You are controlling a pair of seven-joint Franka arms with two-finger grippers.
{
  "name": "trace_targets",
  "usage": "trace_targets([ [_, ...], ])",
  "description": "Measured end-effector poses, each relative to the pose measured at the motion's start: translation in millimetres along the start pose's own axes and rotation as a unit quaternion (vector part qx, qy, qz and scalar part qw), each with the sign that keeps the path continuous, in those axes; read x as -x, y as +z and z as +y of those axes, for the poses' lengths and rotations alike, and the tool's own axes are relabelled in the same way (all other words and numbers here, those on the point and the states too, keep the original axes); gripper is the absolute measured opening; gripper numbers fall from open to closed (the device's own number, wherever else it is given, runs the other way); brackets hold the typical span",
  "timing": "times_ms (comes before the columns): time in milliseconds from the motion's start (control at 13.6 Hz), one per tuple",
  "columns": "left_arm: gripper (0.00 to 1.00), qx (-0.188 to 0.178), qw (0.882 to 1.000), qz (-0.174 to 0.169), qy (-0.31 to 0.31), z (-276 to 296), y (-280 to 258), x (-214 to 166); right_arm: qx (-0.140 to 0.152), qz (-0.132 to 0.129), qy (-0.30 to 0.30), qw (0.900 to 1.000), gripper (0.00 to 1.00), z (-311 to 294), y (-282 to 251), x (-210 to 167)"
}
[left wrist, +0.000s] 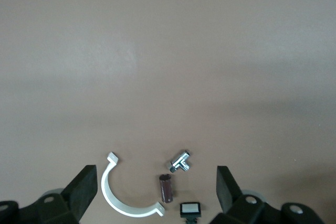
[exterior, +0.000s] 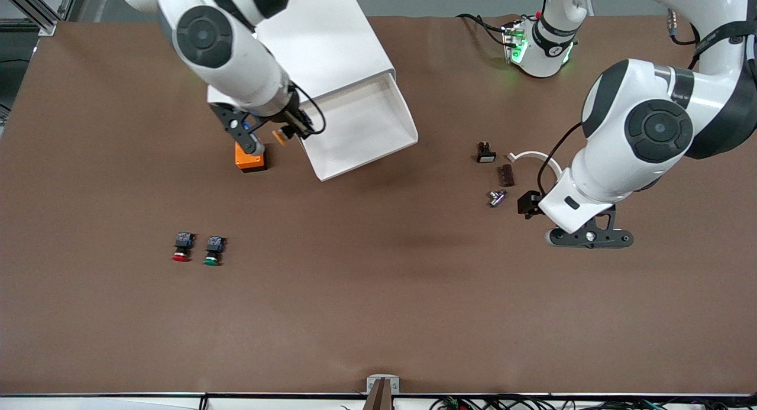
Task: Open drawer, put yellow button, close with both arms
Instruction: 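Carry the yellow button with the right gripper over the open drawer, then lower the yellow button into the drawer and open the right gripper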
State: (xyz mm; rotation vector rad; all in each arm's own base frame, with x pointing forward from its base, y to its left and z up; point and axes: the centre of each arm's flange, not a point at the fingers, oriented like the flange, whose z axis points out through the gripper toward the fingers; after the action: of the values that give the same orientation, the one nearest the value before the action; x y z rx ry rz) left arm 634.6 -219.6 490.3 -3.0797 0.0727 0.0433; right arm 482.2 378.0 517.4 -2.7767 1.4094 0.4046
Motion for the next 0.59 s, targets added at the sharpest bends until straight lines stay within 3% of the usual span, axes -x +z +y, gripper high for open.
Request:
trace_targets([
  [294,1.00,-0.002,1.000,-0.004,0.000,25,0,9,-0.021,0.006,0.014,1.000,0.41,-20,41,43],
  [588,1.00,-0.005,1.000,-0.013,-0.019,-3,10,-1,-0.029,0.010,0.023,0.999,0.41,-29,79,58],
])
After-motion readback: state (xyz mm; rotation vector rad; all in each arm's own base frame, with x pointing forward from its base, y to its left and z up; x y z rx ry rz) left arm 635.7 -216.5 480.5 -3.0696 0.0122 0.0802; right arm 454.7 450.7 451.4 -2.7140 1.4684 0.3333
